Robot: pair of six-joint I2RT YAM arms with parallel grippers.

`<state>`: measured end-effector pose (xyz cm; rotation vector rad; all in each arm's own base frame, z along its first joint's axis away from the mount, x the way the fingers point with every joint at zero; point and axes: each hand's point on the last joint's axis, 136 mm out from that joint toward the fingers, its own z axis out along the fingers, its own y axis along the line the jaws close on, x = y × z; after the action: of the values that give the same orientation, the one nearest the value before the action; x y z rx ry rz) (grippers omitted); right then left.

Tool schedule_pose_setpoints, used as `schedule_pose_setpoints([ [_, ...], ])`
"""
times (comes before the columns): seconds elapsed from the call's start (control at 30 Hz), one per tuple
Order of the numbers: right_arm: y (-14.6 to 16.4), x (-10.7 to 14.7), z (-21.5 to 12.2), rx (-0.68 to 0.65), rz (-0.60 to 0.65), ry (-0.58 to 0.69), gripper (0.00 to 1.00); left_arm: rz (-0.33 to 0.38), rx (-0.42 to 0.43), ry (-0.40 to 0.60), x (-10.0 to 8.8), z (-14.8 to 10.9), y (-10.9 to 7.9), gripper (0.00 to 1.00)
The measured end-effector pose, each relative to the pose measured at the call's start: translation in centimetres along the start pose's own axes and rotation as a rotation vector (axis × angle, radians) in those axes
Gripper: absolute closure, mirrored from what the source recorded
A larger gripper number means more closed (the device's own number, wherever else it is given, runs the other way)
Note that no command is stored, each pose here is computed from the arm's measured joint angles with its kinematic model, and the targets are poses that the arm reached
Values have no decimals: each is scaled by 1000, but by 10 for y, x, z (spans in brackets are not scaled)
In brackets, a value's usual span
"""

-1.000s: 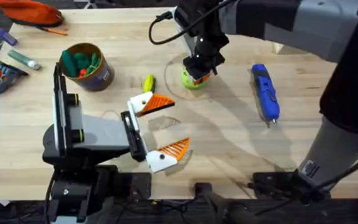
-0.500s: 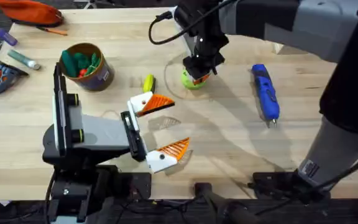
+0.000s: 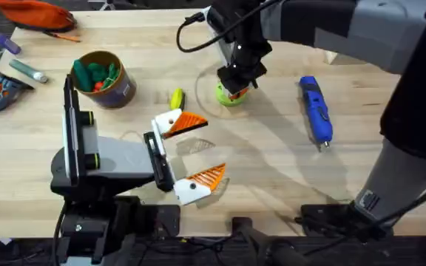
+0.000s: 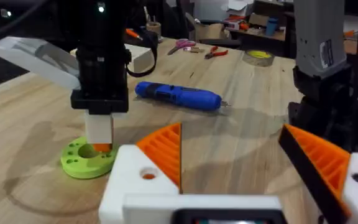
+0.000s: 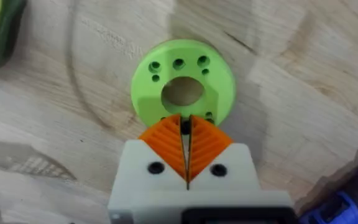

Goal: Pick up the gripper from the table and insert it into the empty holder that is missing its gripper. Then pick up a screw, insert it into the mounting hole, and use the screwdriver to tighten it. Finally, clean up the table by picking up the vegetable and placing it into the bucket.

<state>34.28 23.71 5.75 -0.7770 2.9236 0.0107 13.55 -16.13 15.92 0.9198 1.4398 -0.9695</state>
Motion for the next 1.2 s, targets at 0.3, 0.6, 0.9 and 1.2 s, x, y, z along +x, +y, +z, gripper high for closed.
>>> schedule_pose_setpoints([
  [0.3,0,0,0,0,0,0,994,0,0,0,0,0,0,12],
  [0.6,-5,-1,0,27,0,-3,994,0,0,0,0,0,0,12],
  [0.9,-6,-1,0,33,0,-3,994,0,0,0,0,0,0,12],
  [1.2,-4,0,0,21,0,1,994,0,0,0,0,0,0,12],
])
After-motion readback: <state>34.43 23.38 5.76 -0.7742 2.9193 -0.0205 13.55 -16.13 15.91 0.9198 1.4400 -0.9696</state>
